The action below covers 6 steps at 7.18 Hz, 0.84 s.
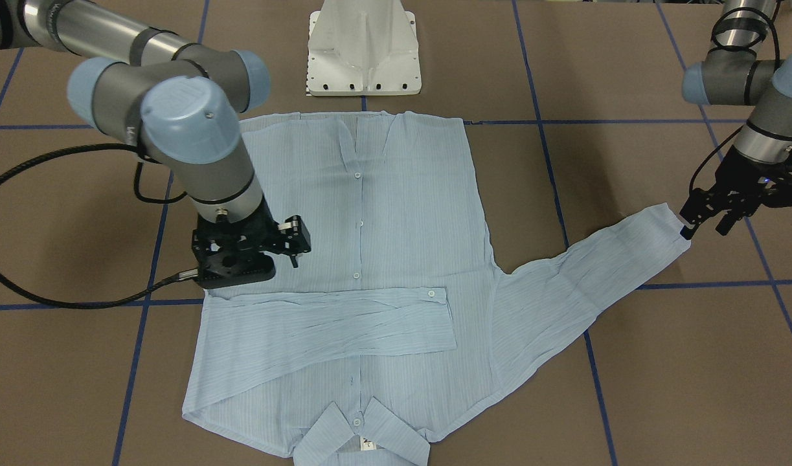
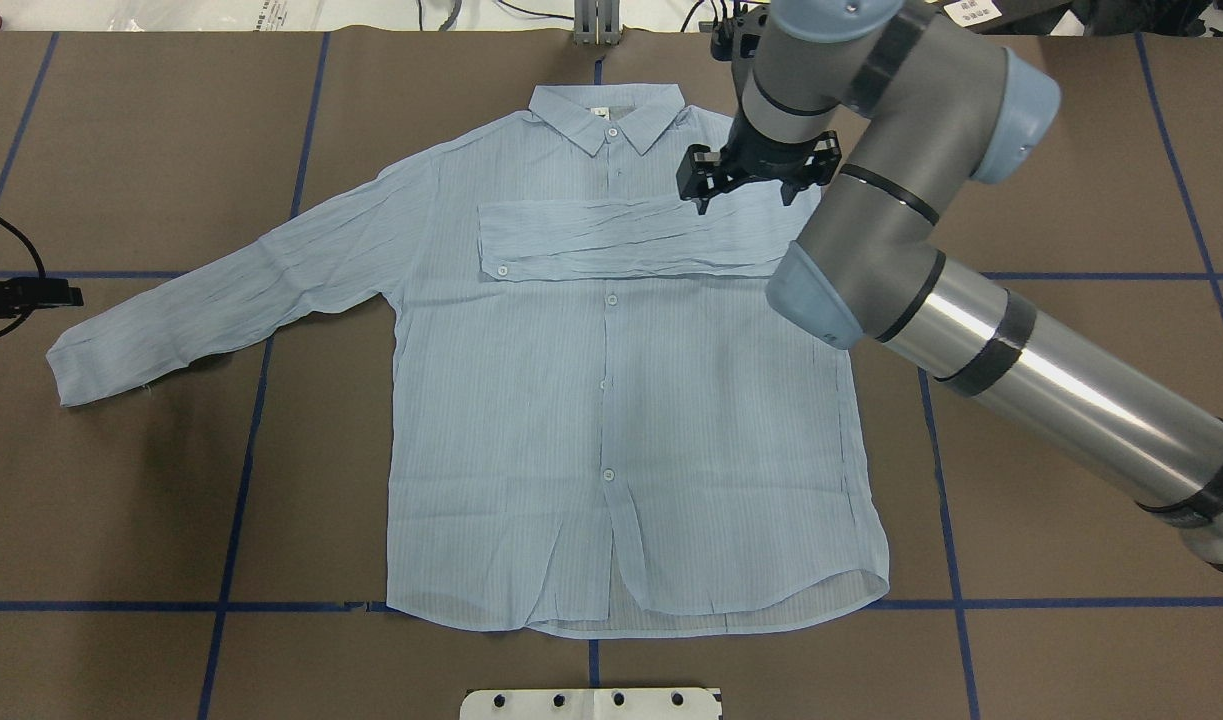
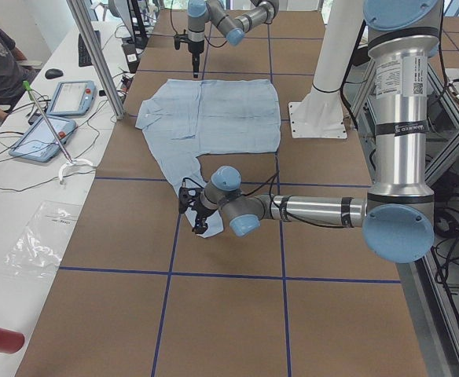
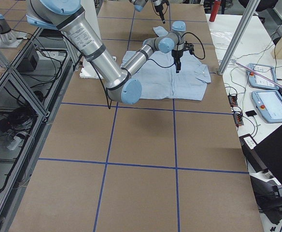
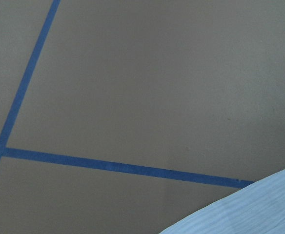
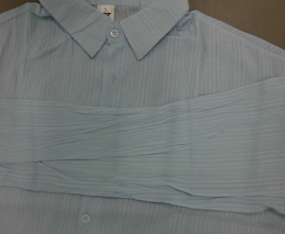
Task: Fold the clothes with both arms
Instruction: 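Release the sleeve and raise the right gripper away from the shirt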
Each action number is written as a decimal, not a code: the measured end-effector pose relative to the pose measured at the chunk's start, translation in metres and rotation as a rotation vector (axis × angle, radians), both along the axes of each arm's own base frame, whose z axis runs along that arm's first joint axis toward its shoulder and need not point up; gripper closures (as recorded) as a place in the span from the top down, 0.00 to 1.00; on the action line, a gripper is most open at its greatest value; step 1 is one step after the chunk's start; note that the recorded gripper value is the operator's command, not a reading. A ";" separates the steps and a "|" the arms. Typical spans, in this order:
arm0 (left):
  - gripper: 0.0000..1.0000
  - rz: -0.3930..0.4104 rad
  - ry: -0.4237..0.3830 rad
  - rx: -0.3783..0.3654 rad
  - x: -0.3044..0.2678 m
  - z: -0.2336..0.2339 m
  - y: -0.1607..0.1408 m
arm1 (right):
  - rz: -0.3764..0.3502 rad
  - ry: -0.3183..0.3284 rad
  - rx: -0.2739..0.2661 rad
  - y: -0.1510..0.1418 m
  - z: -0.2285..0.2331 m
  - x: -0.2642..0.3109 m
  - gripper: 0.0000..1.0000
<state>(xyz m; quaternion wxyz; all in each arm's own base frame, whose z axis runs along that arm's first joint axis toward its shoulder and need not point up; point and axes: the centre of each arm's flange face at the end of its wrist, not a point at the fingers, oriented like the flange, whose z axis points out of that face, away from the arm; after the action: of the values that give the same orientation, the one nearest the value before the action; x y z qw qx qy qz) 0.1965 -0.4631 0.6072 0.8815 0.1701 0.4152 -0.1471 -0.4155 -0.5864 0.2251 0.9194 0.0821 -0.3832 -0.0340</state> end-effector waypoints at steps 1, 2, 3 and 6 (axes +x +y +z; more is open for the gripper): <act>0.75 0.011 -0.009 -0.002 0.011 0.003 0.004 | -0.005 0.002 0.003 0.000 0.011 0.013 1.00; 0.72 0.018 -0.020 -0.004 0.018 0.006 0.007 | -0.007 0.003 0.004 0.000 0.015 0.017 1.00; 0.71 0.021 -0.032 -0.009 0.022 0.012 0.009 | -0.007 0.004 0.004 0.001 0.017 0.019 1.00; 0.66 0.025 -0.056 -0.030 0.019 0.028 0.016 | -0.007 0.003 0.004 0.001 0.018 0.020 1.00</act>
<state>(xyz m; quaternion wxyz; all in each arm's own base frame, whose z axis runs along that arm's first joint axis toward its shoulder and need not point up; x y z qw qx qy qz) 0.2151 -0.4470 0.6350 0.8970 0.1559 0.3902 -0.1376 -0.3953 -0.5853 0.2433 0.9198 0.0824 -0.3818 -0.0379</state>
